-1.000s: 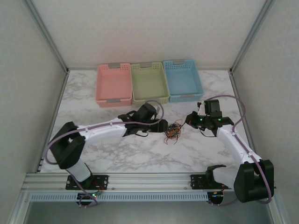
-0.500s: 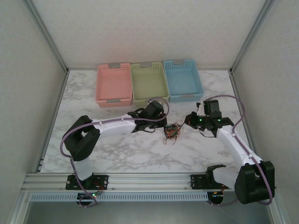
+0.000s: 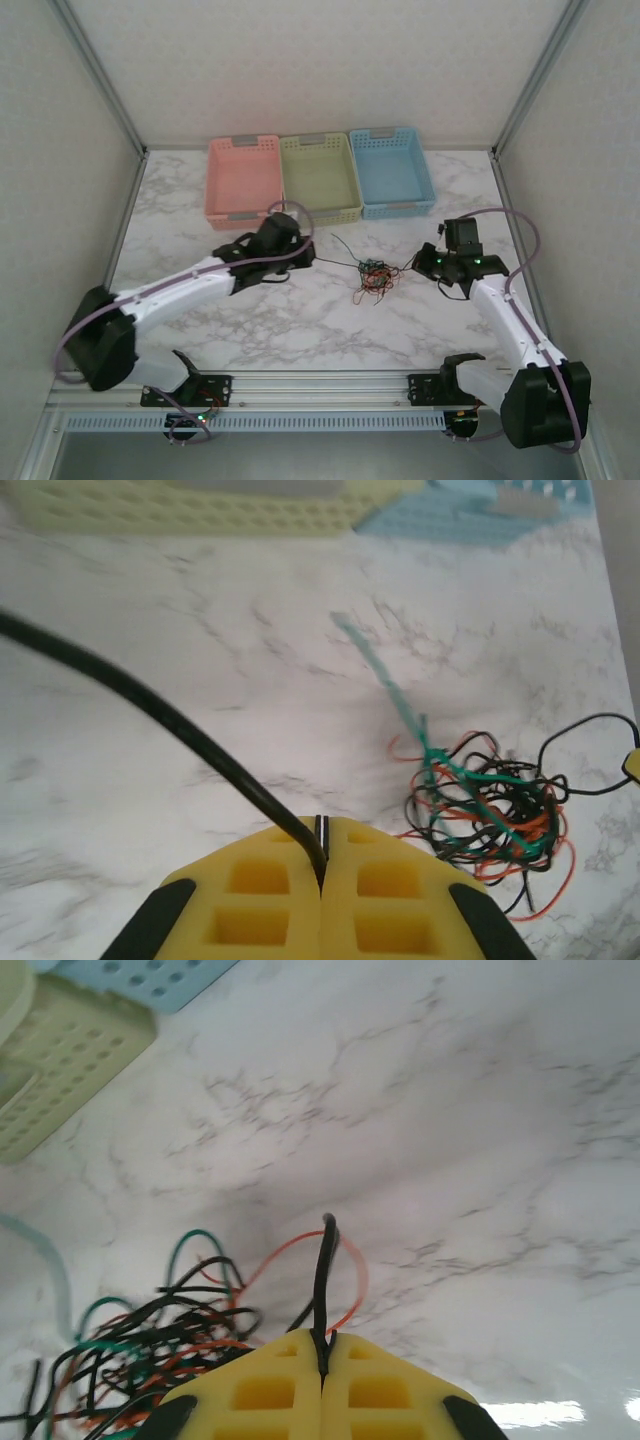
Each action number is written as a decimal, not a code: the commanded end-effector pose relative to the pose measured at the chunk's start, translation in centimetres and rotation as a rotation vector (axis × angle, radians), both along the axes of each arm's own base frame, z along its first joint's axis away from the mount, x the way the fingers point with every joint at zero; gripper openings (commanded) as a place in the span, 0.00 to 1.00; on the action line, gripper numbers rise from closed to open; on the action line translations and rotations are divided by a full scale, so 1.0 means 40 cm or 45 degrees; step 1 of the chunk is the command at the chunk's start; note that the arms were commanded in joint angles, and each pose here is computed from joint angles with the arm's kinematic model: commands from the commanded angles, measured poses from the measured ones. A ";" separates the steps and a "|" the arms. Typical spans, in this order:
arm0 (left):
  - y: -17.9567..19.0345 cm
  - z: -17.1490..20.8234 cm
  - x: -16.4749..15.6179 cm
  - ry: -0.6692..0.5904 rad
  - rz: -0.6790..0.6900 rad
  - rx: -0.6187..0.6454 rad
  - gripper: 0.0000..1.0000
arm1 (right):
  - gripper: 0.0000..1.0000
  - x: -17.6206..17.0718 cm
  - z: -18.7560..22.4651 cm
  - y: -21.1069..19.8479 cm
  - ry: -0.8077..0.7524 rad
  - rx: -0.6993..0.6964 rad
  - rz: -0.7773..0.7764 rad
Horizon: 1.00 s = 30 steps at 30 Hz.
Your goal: Untangle the cables
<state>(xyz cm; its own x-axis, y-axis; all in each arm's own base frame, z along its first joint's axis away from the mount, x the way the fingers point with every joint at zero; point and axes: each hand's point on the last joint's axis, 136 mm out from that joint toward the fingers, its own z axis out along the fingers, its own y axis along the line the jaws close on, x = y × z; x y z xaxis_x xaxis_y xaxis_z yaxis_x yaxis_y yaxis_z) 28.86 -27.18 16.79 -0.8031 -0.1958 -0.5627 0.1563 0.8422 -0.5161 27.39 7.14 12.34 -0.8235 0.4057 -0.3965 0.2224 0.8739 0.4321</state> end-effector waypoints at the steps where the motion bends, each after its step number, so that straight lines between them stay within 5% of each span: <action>1: 0.135 0.020 -0.016 -0.025 0.085 0.110 0.00 | 0.00 -0.020 -0.030 -0.097 0.064 -0.148 -0.162; 13: 0.413 0.185 -0.069 -0.160 0.323 0.172 0.00 | 0.00 -0.017 -0.062 -0.115 0.118 -0.144 -0.202; 30: 0.584 0.394 -0.142 -0.357 0.531 0.298 0.00 | 0.00 -0.015 -0.110 -0.153 0.189 -0.234 -0.257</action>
